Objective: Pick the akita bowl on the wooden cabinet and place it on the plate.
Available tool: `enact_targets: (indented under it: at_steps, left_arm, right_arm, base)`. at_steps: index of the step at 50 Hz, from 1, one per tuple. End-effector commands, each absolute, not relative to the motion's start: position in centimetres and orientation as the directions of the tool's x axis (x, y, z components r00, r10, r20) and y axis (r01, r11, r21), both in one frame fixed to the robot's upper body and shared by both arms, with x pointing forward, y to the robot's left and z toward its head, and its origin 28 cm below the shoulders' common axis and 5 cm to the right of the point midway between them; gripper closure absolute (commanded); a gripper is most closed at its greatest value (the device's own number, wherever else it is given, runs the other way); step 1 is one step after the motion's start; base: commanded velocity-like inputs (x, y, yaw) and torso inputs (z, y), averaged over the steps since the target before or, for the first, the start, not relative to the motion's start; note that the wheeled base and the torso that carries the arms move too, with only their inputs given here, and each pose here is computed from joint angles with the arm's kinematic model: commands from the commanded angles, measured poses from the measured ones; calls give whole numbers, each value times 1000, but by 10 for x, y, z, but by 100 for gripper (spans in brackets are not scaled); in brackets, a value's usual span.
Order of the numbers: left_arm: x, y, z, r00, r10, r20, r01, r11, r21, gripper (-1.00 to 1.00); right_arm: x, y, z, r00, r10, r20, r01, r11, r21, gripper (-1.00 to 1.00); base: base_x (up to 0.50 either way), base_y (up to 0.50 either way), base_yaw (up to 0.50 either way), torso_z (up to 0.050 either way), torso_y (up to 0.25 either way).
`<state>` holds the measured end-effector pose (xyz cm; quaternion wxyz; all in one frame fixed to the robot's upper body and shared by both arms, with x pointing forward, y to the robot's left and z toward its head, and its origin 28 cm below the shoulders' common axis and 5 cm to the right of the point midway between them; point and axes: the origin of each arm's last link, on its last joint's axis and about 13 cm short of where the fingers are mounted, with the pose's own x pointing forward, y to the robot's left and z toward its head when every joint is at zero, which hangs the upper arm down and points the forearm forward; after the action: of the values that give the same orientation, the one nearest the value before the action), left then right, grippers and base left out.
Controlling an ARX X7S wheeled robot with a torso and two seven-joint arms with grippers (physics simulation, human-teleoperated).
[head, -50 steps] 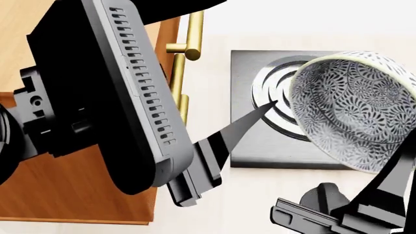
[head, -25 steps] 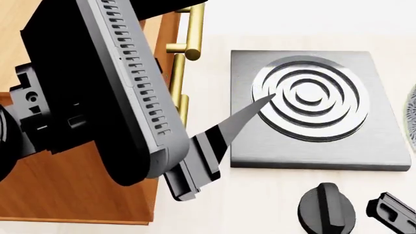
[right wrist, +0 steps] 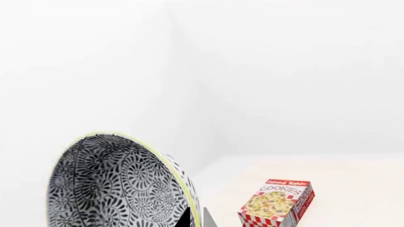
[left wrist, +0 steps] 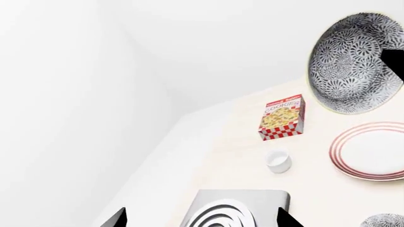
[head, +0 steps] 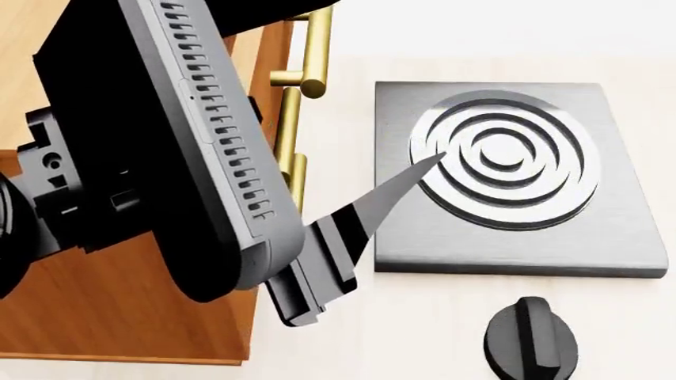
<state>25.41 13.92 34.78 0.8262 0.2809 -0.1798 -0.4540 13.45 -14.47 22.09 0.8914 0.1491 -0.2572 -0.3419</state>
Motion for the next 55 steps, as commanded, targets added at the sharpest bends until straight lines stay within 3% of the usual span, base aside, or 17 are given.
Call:
enact_targets:
  at_steps: [1, 24, 55]
  left_arm:
    - [255, 139, 345, 522, -852, 40, 654, 430, 623, -100]
    - [255, 138, 344, 518, -855, 37, 657, 425, 623, -100]
    - [258, 144, 336, 527, -848, 57, 659, 450, 603, -100]
  right_arm:
    - [130, -154, 223, 606, -715, 349, 541, 692, 478, 100]
    - [116, -173, 222, 553, -767, 326, 567, 633, 528, 100]
    - [134, -190, 225, 589, -745, 314, 619, 666, 417, 100]
  base:
    - [0, 0, 0, 0, 0]
    - [0, 0, 0, 0, 0]
    - [0, 0, 0, 0, 0]
